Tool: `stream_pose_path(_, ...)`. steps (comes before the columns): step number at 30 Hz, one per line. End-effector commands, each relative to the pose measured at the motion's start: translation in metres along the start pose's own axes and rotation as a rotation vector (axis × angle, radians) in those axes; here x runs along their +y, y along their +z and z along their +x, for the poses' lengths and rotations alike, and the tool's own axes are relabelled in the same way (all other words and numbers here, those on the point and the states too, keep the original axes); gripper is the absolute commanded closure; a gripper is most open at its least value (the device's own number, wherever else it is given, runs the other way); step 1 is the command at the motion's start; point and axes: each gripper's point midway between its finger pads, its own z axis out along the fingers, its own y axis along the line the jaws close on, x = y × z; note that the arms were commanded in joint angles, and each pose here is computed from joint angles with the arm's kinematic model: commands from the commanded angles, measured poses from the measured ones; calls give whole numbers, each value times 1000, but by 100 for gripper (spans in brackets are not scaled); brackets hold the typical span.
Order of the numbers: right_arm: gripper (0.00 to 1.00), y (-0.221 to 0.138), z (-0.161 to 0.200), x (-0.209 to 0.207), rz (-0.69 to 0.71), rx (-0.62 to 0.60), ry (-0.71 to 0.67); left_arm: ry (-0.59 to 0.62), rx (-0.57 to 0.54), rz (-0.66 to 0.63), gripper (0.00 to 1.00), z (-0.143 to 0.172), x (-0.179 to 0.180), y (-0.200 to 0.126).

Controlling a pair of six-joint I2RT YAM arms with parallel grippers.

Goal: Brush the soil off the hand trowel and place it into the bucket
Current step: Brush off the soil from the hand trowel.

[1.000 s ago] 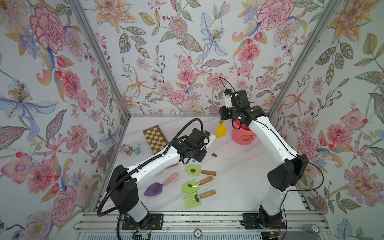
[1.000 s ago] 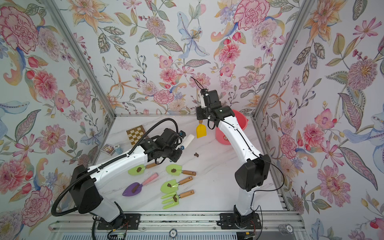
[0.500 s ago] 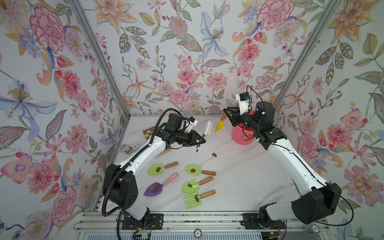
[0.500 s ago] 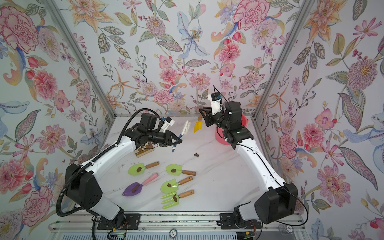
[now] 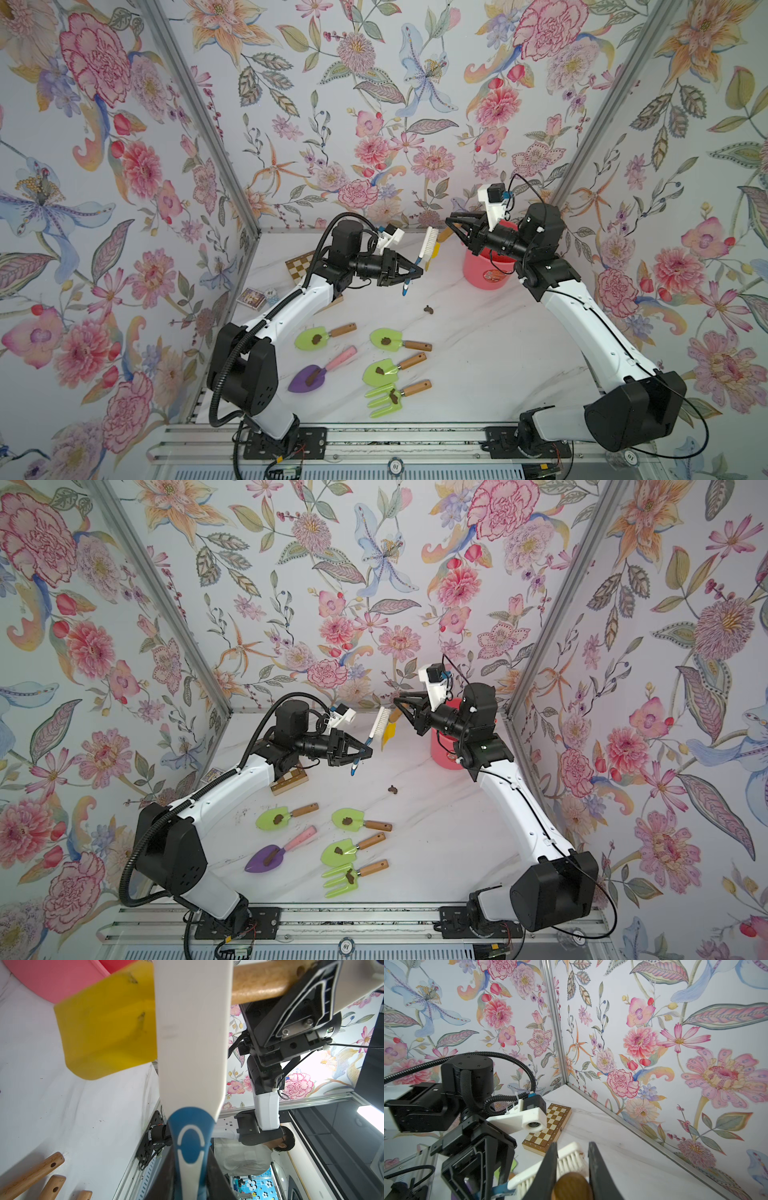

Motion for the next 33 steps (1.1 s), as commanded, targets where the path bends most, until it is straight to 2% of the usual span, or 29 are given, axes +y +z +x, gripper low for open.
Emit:
stream_pose_path(1, 98, -15, -43, 24, -67, -105, -67, -25, 6, 27, 100, -2, 8, 1)
stream_pose_path(7, 99, -19, -62, 29, -102, -148, -47, -77, 12, 34, 100, 6, 30, 3)
stream_pose_path(14, 99, -18, -76, 23, -81, -193, -68, -122, 2, 32, 100, 15, 47, 1)
stream_pose_path(19, 98, -12, -78, 21, -96, -181, -53, -48, -96, 31, 100, -20, 27, -33)
stream_pose_path(23, 98, -10, -74, 17, -82, -177, -42, 22, -130, -35, 100, -35, 12, -48)
stream_pose_path(28, 97, -4, -70, 21, -115, -159, -34, 35, -137, -19, 100, -39, -9, -50)
stream_pose_path(33, 97, 5, -70, 26, -146, -152, -28, 4, -115, 2, 100, -26, -15, -46)
